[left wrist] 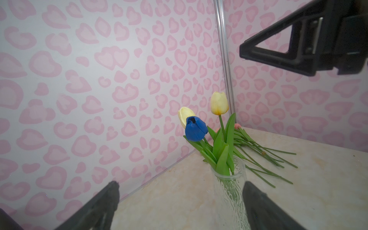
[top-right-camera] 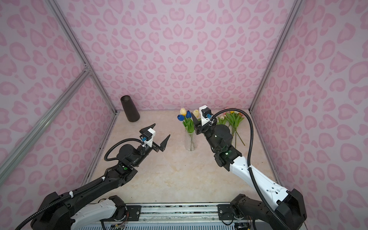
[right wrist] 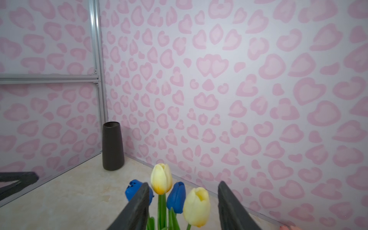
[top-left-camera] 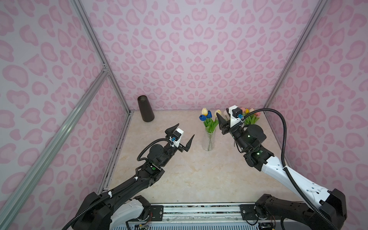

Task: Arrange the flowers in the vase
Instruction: 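Release the blue tulip and move the right gripper back to the tulip pile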

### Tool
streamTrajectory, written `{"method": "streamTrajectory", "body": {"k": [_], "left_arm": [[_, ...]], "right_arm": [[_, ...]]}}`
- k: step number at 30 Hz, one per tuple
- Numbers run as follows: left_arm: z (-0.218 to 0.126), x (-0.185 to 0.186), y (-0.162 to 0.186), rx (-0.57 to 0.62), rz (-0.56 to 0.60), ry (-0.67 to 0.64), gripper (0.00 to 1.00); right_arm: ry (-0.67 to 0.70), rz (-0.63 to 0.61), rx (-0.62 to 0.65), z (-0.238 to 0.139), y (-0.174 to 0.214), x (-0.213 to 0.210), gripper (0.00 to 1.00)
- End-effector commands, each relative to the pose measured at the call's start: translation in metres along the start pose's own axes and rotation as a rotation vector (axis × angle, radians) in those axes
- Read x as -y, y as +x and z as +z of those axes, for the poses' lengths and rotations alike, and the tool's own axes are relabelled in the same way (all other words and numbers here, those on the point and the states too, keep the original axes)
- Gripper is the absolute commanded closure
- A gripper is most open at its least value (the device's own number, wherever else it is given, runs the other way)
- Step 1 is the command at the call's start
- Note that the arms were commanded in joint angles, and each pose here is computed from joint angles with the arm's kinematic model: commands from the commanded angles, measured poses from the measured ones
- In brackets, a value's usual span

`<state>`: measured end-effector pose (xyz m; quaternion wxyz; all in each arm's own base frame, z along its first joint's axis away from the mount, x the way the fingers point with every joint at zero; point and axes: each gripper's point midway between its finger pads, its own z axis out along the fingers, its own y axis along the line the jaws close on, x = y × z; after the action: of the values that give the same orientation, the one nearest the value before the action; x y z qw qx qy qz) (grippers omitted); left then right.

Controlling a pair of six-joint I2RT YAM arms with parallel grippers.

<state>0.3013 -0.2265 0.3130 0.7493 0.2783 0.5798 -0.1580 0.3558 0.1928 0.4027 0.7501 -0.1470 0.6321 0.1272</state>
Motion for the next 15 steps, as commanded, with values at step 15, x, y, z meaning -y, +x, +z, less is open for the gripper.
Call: {"method": "streamTrajectory", "body": {"k": [15], "left_arm": [[0.001, 0.012, 0.026, -0.088, -0.022, 0.052, 0.03]], "right_arm": [[0.565, 0.425, -0.854, -0.013, 0.235, 0.264, 0.63]]}}
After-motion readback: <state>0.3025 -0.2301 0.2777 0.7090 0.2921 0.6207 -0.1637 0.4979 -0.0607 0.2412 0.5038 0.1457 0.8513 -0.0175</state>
